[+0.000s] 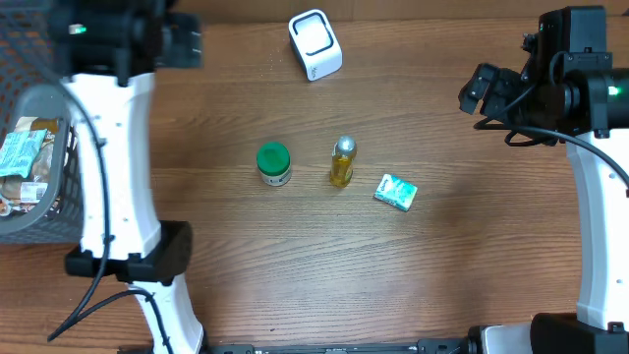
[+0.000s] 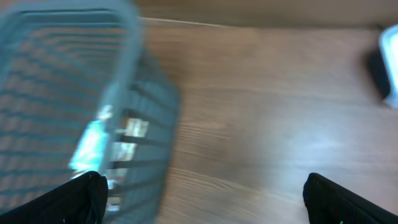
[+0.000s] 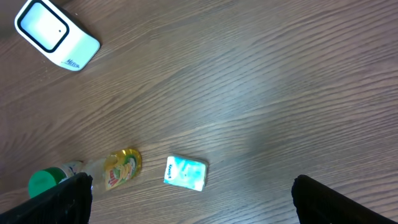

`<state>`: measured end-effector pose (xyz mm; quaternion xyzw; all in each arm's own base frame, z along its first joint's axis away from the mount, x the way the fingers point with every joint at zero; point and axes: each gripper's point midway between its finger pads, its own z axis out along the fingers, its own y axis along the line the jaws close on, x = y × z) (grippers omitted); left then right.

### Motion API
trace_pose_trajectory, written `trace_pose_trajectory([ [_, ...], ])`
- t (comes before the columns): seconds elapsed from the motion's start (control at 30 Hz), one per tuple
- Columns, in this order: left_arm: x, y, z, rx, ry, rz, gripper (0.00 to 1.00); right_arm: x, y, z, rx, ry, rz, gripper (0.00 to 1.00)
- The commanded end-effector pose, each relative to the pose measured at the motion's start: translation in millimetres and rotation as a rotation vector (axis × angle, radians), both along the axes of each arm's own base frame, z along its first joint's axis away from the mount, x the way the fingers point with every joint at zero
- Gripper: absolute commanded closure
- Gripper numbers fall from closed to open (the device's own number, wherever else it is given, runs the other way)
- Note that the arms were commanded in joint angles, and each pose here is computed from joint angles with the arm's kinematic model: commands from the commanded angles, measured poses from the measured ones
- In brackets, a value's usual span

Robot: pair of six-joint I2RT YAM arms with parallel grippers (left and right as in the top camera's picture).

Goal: Scan the item barcode
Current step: 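Reach the left gripper into the basket and grasp the green wipes pack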

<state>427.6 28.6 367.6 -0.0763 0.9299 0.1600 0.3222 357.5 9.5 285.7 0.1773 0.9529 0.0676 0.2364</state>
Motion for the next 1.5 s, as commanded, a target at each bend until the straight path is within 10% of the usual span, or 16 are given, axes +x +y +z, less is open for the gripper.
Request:
trace_pose_trajectory([
  [0.0,-15,60,23,0.076,-0.051,0.132,0.0,0,0,3,0.005,-0.012,-0.007,0.0],
  [0.57,-75,266,-26,-0.08,-0.005,0.535,0.01,1,0,4,0.005,-0.018,-0.007,0.0],
  [1.03,-66,285,-198,-0.145,0.341,0.296,0.0,1,0,4,0.005,-0.019,-0.007,0.0],
  [1.47,-41,294,-254,-0.072,0.315,0.151,0.0,1,0,4,0.005,-0.018,-0.007,0.0],
])
